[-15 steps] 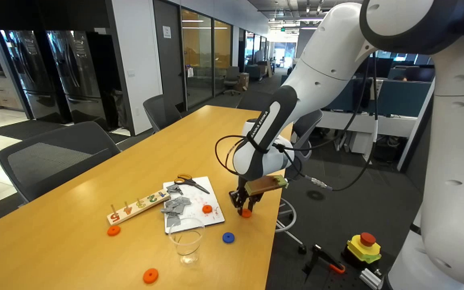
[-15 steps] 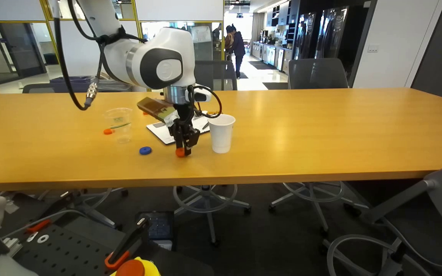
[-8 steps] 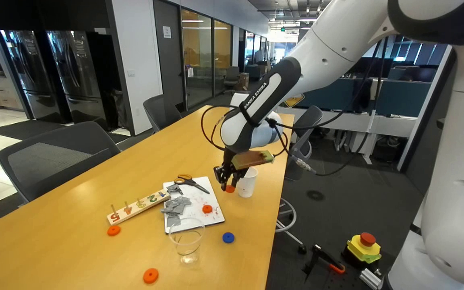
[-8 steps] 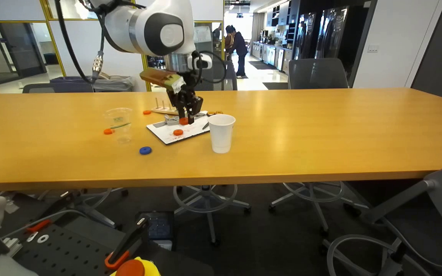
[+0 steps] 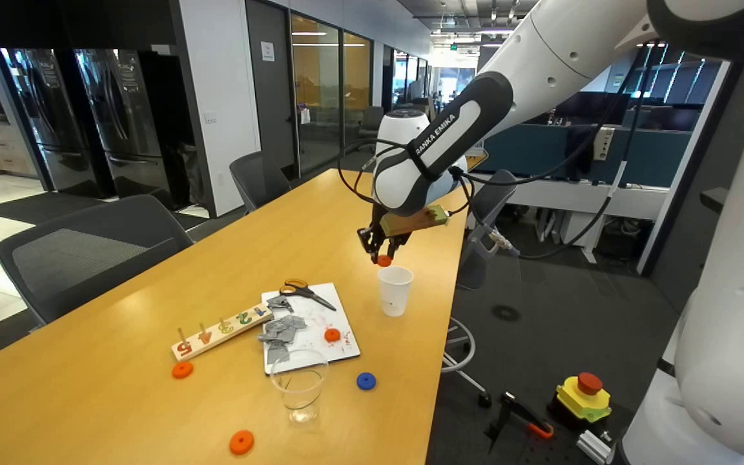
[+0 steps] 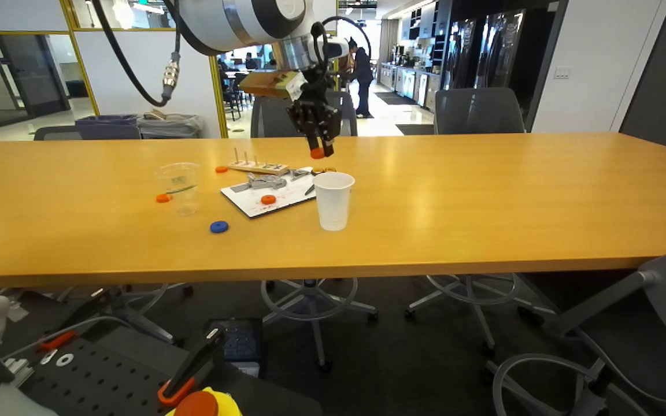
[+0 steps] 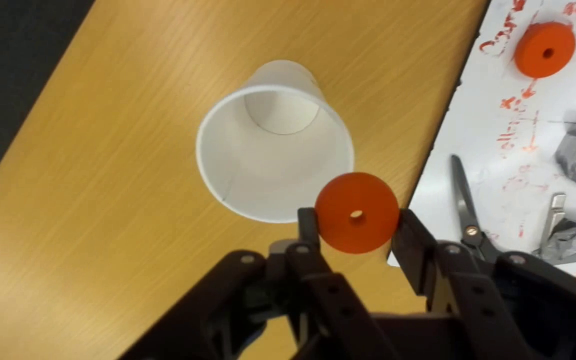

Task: Put the blue ring in the blue cup and orange ring in the white cup

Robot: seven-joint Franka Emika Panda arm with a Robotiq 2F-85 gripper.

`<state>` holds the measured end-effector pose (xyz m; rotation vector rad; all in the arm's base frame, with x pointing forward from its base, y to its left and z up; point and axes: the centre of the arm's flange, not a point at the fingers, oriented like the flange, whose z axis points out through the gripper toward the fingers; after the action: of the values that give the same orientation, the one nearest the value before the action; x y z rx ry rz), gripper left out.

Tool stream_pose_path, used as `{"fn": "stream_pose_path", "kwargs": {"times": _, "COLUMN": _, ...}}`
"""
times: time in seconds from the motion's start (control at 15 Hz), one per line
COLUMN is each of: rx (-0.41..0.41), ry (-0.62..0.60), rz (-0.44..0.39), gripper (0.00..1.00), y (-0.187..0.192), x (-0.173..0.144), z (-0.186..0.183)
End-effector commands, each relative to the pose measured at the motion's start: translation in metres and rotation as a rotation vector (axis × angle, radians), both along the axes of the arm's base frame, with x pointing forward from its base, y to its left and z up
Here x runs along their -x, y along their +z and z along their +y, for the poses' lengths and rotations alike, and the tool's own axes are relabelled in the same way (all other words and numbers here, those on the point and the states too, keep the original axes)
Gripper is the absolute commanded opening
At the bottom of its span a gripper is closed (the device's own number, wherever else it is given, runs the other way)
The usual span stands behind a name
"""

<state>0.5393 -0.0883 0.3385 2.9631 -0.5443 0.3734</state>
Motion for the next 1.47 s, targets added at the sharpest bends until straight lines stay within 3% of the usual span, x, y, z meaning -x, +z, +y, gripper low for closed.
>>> {"fn": "stream_pose_path", "kwargs": {"times": 0.0, "rx": 0.024, "ry": -0.048, "rz": 0.045, "gripper": 0.17, "y": 0.000, "x": -0.008, "z": -0.011}}
{"fn": "stream_pose_path", "kwargs": {"times": 0.27, "rx": 0.022, "ry": -0.073, "rz": 0.090, "gripper": 0.17, "y": -0.016, "x": -0.014, "z": -0.019}}
{"fn": "stream_pose_path", "kwargs": {"times": 0.87, "rx": 0.060, "ry": -0.168, "rz": 0.081, "gripper": 0.17, "y": -0.030, "x": -0.020, "z": -0.033}}
{"fn": "stream_pose_path", "kwargs": {"times": 0.93, "rx": 0.053, "ry": -0.173, "rz": 0.086, "gripper": 0.63, "y": -0.029, "x": -0.018, "z": -0.035}}
{"fn": "stream_pose_path", "kwargs": {"times": 1.07, "rx": 0.035, "ry": -0.156, "rz": 0.097, "gripper": 0.73, "y": -0.027, "x": -0.018, "z": -0.038}}
{"fn": "stream_pose_path", "kwargs": {"times": 1.27, "rx": 0.022, "ry": -0.148, "rz": 0.103, "gripper": 0.97, "y": -0.023, "x": -0.014, "z": -0.038}}
{"fn": "stream_pose_path", "kwargs": {"times": 1.4, "rx": 0.024, "ry": -0.140, "rz": 0.108, "gripper": 1.00, "y": -0.020, "x": -0.011, "z": -0.036}}
